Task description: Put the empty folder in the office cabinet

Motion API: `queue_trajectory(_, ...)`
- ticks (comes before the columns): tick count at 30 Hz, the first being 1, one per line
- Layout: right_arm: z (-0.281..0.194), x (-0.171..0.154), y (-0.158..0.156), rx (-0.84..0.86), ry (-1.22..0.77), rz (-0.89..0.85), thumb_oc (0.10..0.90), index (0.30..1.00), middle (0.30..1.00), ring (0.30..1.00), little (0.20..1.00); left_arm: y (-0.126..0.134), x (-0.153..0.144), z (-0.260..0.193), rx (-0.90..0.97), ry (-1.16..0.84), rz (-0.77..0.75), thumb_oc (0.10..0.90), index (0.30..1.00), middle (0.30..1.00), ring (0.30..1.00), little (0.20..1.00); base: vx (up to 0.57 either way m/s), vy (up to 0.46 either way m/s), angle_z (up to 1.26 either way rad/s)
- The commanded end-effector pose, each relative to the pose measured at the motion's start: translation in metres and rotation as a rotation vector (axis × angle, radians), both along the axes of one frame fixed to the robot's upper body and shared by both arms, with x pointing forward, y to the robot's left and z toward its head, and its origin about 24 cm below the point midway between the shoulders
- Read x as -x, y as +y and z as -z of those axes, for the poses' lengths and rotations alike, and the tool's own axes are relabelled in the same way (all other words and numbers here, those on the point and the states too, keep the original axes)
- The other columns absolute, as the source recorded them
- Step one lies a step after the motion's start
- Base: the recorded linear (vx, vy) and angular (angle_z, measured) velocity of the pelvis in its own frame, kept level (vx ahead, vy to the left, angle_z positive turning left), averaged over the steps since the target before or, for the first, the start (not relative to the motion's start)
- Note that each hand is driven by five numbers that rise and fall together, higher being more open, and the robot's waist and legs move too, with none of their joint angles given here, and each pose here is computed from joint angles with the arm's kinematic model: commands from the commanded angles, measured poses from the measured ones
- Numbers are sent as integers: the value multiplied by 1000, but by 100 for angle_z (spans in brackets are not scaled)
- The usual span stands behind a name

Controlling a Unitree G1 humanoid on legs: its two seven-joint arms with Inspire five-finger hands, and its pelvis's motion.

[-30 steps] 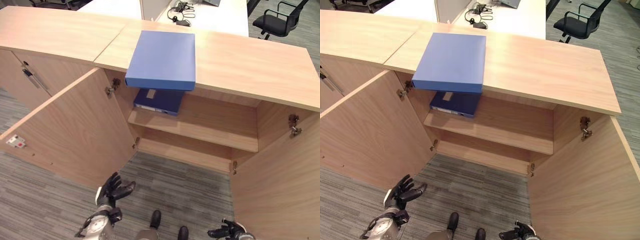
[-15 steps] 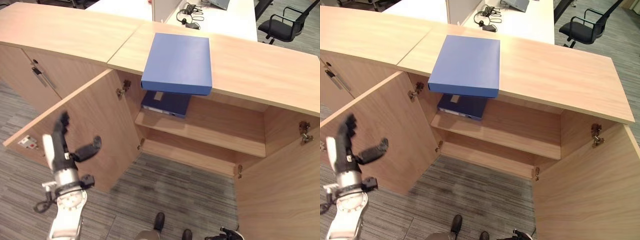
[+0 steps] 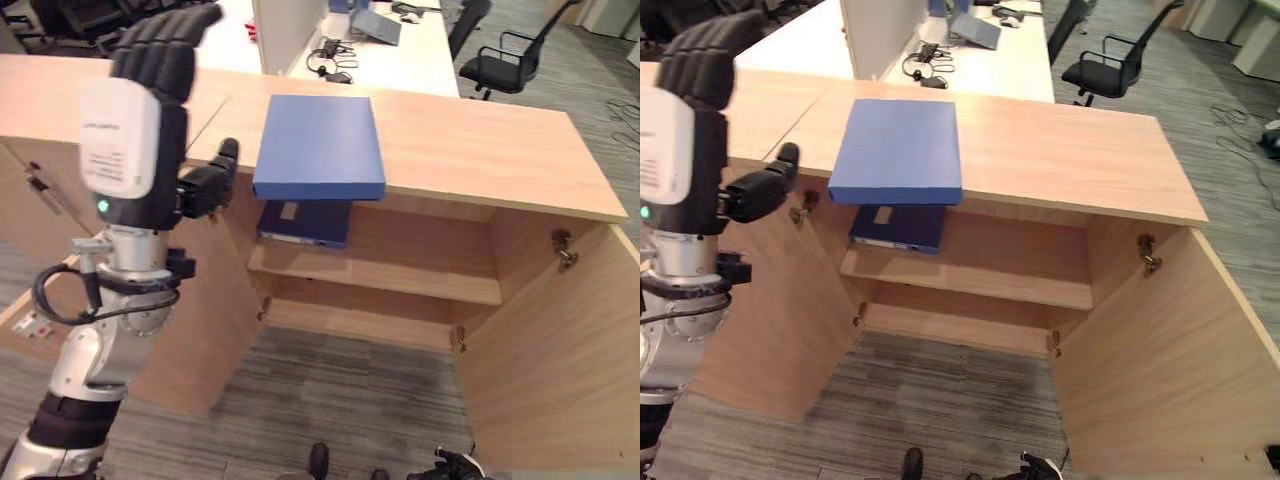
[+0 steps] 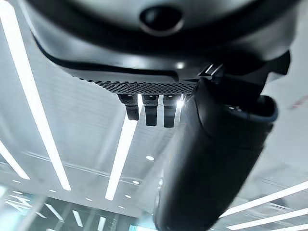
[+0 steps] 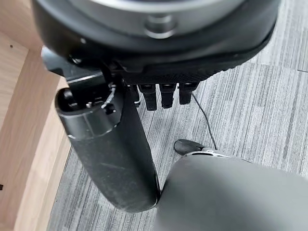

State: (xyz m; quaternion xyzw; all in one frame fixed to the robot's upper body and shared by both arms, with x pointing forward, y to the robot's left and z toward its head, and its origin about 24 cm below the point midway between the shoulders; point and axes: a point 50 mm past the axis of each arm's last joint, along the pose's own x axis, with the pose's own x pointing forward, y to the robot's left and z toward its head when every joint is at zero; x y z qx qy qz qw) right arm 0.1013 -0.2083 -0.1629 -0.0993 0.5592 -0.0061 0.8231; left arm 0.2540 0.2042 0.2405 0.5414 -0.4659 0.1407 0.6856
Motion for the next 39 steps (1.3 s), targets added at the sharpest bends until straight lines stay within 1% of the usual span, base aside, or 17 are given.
queue_trajectory(1,0,5,-7,35,16,-81,800,900,900,900,900,-16,10,-35,-76,-158,83,800,900,900,900,900,9,17,-11)
queue_trajectory(2,0,4,-7,33,15,-84,800,900,900,900,900,-20,9,-34,-80,-140,107,800,900,900,900,900,6,19,-6)
queue_trajectory(3,0,4,-6,29,14,-88,800,900,900,900,900,-28,10,-32,-77,-107,167,800,900,900,900,900,0,0,0)
queue_trajectory(6,-1,2,-6,24,12,-91,800,900,900,900,900,-34,10,-31,-68,-75,217,800,900,900,900,900,4,4,-1)
queue_trajectory(12,-1,0,-3,15,11,-101,800,900,900,900,900,-43,2,-26,-43,17,281,800,900,900,900,900,8,10,-5)
queue_trajectory(15,-1,1,-3,12,13,-100,800,900,900,900,900,-43,-3,-25,-38,39,280,800,900,900,900,900,1,4,-3)
queue_trajectory(19,0,2,-3,11,23,-97,800,900,900,900,900,-39,-15,-23,-39,92,241,800,900,900,900,900,0,9,-6)
queue_trajectory(20,0,3,-5,14,31,-98,800,900,900,900,900,-35,-22,-21,-50,117,203,800,900,900,900,900,0,0,0)
queue_trajectory(24,0,5,-10,23,40,-93,800,900,900,900,900,-29,-32,-20,-75,130,141,800,900,900,900,900,-1,3,-1)
queue_trajectory(29,-1,8,-21,51,57,-79,800,900,900,900,900,-17,-47,-24,-130,131,14,800,900,900,900,900,0,2,-1)
queue_trajectory(39,-1,13,-25,63,84,-66,800,900,900,900,900,-8,-59,-28,-121,128,-69,800,900,900,900,900,-2,5,-6)
